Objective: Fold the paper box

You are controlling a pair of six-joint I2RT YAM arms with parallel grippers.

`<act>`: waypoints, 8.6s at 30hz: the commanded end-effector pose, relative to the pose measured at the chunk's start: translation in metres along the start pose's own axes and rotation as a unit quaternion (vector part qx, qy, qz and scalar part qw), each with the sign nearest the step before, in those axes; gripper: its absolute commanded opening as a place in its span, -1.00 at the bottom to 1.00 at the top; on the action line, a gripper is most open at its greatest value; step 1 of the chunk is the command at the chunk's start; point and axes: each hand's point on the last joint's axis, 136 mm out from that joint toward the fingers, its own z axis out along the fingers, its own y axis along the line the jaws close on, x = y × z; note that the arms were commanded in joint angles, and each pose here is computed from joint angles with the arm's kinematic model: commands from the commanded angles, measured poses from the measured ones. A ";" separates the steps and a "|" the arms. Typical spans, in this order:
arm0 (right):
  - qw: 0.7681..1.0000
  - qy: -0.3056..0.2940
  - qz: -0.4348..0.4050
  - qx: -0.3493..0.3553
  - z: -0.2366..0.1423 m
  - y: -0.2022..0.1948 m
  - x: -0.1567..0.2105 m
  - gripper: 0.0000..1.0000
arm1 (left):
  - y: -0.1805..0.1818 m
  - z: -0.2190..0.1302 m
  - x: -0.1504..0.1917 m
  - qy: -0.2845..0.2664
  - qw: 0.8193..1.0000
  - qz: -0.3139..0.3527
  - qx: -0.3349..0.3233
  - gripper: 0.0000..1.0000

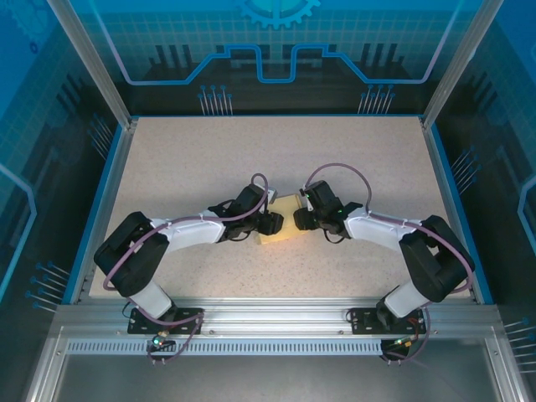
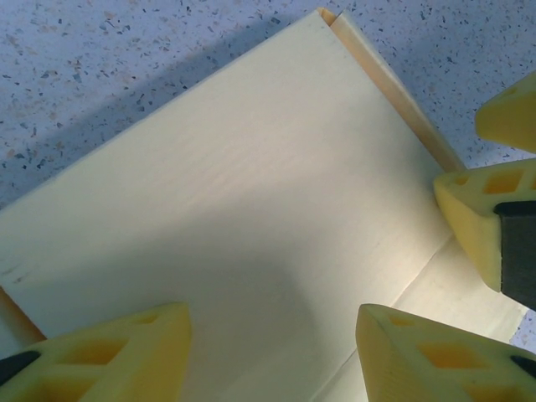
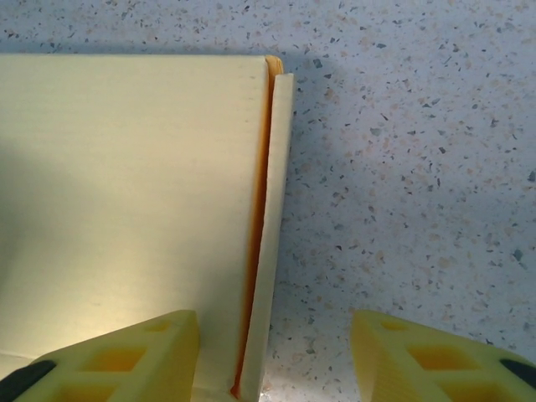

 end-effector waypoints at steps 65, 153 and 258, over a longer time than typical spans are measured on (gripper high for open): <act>0.941 0.085 0.169 -0.280 0.006 0.033 0.007 0.19 | 0.038 0.030 0.005 0.120 0.974 -0.165 0.101 -0.06; 0.959 0.083 0.175 -0.206 -0.023 0.076 -0.029 -0.32 | 0.063 -0.035 -0.008 -0.068 0.984 -0.157 0.047 0.40; 0.918 -0.072 -0.357 -0.155 -0.053 -0.002 -0.110 -0.38 | -0.006 -0.060 -0.031 -0.182 0.913 0.307 0.199 -0.25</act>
